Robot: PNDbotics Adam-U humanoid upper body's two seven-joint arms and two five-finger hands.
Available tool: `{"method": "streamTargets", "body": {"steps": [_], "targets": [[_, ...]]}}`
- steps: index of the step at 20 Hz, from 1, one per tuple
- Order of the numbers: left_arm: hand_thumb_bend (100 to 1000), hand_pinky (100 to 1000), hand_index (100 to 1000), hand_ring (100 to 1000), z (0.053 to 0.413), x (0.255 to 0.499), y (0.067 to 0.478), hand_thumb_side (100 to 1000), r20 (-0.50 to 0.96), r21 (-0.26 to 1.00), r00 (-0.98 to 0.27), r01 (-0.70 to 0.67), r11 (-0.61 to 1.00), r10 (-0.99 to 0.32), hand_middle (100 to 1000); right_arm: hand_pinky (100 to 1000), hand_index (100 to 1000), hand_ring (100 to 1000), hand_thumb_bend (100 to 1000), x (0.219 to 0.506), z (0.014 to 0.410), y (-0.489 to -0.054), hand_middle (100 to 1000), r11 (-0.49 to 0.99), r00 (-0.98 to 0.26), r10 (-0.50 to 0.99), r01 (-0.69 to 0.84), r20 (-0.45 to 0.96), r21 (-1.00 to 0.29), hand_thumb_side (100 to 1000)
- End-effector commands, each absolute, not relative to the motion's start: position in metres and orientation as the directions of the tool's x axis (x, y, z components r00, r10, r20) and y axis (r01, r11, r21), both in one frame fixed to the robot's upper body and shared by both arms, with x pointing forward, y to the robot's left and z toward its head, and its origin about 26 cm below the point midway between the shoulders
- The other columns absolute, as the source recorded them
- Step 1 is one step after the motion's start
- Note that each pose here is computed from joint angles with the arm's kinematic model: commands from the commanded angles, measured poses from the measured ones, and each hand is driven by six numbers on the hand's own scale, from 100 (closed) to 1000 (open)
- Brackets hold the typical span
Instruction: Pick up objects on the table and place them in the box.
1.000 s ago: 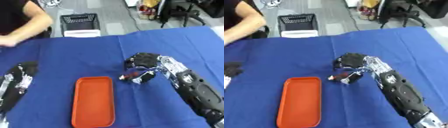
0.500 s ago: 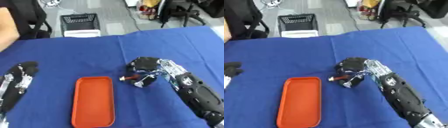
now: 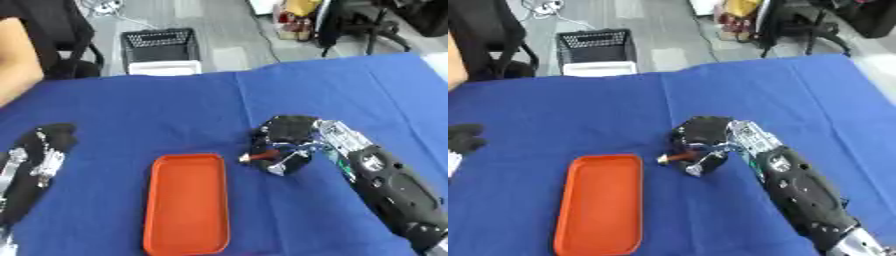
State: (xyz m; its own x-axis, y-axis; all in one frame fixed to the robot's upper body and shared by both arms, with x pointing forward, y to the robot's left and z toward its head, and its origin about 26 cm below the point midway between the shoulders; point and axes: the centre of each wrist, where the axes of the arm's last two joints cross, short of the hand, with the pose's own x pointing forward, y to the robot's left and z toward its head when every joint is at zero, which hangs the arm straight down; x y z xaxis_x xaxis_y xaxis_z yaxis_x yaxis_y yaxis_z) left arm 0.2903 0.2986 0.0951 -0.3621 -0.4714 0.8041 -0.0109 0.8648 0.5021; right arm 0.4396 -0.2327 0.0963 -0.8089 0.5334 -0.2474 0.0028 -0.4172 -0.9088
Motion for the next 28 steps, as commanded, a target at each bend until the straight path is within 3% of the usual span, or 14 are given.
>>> {"method": "streamTargets", "body": {"steps": [1,14,19,28], "targets": [[345,835,796,759,0.103,0.291,0.298,837,0.792,0.507,-0.383,-0.021,0.862,-0.475,834,512,619,639,131,0.441,0.100,-0.236,670,-0.431,-0.801,0.536,0.013,-0.267,-0.902,355],[309,835,796,760,0.103,0.292,0.298,840,0.792,0.507,-0.383,-0.022,0.862,-0.476,835,489,471,590,100,0.441,0.100,-0.236,600,-0.399,-0.793,0.545,0.042,-0.273,-0.916,108],[302,835,796,760,0.103,0.292,0.298,841,0.792,0.507,-0.382,-0.023,0.862,-0.476,835,467,457,499,100,0.441,0.102,-0.235,472,-0.371,-0.790,0.550,0.057,-0.269,-0.927,100],[298,836,796,760,0.103,0.292,0.297,842,0.792,0.506,-0.382,-0.023,0.862,-0.476,835,460,460,492,100,0.440,0.111,-0.233,462,-0.321,-0.788,0.553,0.099,-0.271,-0.942,100]]}}
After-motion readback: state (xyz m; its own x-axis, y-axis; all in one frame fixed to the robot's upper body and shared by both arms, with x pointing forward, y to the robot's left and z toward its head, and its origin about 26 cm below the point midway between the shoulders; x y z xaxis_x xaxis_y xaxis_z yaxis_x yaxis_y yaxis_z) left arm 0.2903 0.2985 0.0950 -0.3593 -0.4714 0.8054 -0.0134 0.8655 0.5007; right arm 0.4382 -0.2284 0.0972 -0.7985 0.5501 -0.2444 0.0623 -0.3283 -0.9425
